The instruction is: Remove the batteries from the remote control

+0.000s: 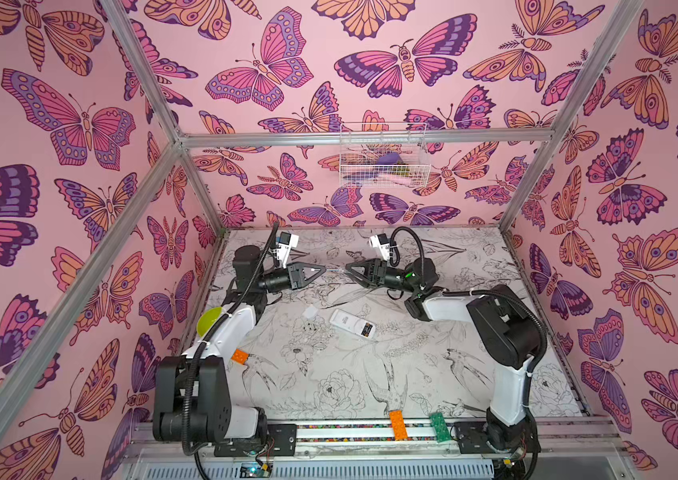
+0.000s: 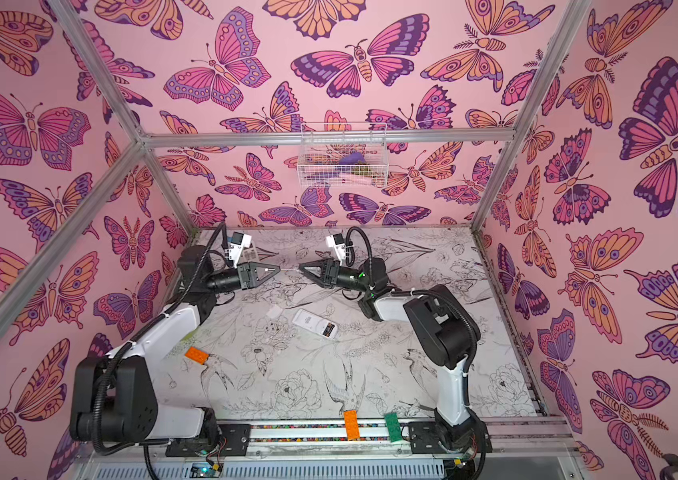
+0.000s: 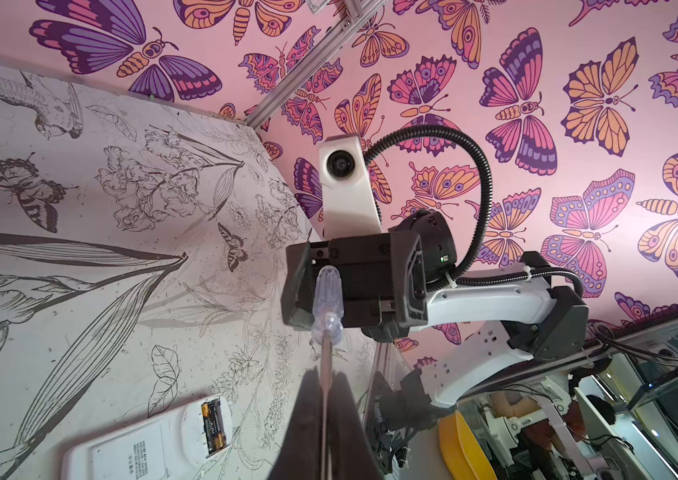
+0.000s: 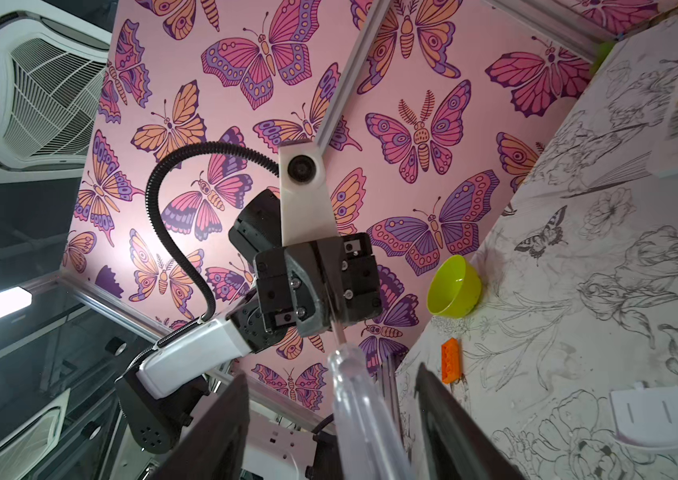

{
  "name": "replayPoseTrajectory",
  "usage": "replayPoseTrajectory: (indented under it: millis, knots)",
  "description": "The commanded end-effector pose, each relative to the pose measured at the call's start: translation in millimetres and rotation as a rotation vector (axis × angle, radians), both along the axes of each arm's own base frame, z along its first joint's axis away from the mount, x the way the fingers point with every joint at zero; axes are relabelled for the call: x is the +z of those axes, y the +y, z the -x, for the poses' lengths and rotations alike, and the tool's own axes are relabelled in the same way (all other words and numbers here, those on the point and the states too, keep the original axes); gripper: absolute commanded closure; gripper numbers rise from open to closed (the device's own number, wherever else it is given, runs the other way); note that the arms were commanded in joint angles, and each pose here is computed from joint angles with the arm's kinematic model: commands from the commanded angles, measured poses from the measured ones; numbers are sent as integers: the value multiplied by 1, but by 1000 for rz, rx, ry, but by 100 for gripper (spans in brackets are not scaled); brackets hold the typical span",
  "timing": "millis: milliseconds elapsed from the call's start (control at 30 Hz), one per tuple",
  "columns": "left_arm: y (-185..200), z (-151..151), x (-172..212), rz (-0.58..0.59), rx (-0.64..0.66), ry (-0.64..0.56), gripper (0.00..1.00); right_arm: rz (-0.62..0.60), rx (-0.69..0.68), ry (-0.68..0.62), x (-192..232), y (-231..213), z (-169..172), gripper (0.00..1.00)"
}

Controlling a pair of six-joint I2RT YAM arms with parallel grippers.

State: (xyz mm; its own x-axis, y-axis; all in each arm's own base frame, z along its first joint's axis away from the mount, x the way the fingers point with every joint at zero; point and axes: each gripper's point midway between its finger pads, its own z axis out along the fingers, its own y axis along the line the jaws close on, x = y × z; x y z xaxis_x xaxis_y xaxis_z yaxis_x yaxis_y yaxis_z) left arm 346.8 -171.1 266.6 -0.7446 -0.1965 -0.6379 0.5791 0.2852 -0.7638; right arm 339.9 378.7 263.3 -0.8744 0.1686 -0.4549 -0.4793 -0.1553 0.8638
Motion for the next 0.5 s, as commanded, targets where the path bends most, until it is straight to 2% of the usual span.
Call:
replayPoseTrajectory:
  millis: [0, 233, 467]
  knots:
    - [-2, 0, 1, -1, -8, -37, 100, -46, 37, -61, 17, 3, 9, 37]
    - [-3, 1, -1, -3, -8, -37, 100, -44, 57, -70, 18, 5, 14, 46]
    - [-3, 2, -2, -8, -8, -43, 100, -41, 77, -71, 18, 9, 19, 70]
